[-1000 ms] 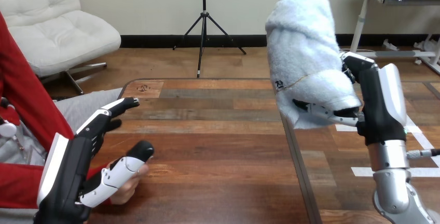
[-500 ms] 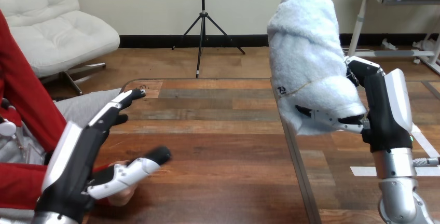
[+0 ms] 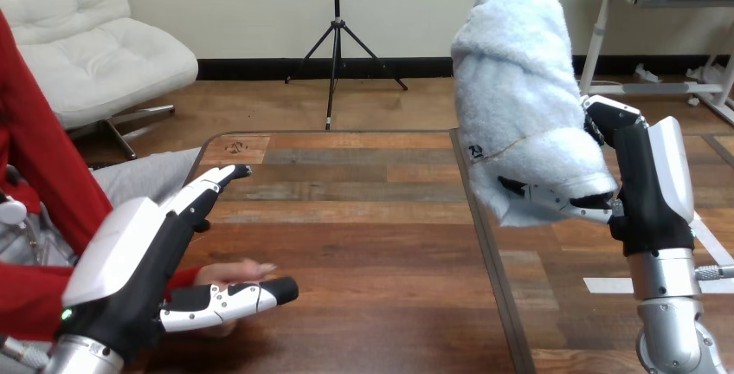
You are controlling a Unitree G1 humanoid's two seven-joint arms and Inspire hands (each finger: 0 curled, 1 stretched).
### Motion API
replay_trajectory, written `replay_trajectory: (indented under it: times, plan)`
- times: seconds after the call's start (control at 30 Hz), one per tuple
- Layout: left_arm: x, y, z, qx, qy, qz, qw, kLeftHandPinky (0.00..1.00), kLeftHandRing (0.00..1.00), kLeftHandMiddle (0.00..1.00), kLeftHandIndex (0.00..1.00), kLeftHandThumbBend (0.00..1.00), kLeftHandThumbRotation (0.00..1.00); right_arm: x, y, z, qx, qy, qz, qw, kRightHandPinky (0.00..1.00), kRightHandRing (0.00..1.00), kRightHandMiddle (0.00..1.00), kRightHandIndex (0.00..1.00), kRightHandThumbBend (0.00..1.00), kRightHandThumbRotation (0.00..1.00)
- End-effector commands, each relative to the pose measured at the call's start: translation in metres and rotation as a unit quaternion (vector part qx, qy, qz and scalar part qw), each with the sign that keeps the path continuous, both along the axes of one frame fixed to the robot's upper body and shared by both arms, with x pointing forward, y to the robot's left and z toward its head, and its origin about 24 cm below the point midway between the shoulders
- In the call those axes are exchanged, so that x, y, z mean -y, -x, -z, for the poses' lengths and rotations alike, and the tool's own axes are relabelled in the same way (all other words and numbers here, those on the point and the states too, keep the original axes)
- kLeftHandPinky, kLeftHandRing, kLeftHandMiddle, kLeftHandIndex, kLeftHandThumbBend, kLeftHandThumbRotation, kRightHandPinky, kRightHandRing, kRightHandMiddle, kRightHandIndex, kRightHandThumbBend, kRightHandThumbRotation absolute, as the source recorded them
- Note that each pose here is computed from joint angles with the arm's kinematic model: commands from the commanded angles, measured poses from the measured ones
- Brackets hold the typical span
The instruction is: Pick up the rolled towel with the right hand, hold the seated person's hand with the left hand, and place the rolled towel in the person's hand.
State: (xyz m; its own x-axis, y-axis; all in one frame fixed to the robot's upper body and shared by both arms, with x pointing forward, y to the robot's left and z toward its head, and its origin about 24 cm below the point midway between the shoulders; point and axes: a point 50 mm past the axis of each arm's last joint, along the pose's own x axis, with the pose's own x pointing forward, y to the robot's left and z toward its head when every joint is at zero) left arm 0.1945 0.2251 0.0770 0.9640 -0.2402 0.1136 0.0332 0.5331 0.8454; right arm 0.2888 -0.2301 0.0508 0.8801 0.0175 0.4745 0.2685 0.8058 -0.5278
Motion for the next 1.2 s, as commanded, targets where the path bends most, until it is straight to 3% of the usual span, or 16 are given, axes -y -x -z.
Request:
replay_trajectory:
  times: [0.0, 0.5, 1.17]
  plan:
    - [-0.003, -0.016, -0.024, 0.074, -0.057, 0.015, 0.9956, 0.70, 0.81, 0.84, 0.84, 1.00, 0.55, -0.002, -0.010, -0.029, 0.067, -0.020, -0.004, 0.9975, 0.32, 0.38, 0.43, 0.46, 0.72, 0.00]
    - [-0.013, -0.028, -0.020, 0.058, -0.142, 0.019, 0.9881, 0.68, 0.77, 0.81, 0.79, 1.00, 0.54, -0.005, -0.012, -0.029, 0.066, -0.027, -0.006, 0.9974, 0.31, 0.36, 0.42, 0.45, 0.72, 0.00]
    - [-0.023, -0.041, -0.013, 0.014, -0.208, 0.021, 0.9777, 0.69, 0.78, 0.82, 0.80, 1.00, 0.56, -0.004, -0.013, -0.027, 0.052, -0.030, -0.004, 0.9982, 0.31, 0.37, 0.42, 0.45, 0.73, 0.00]
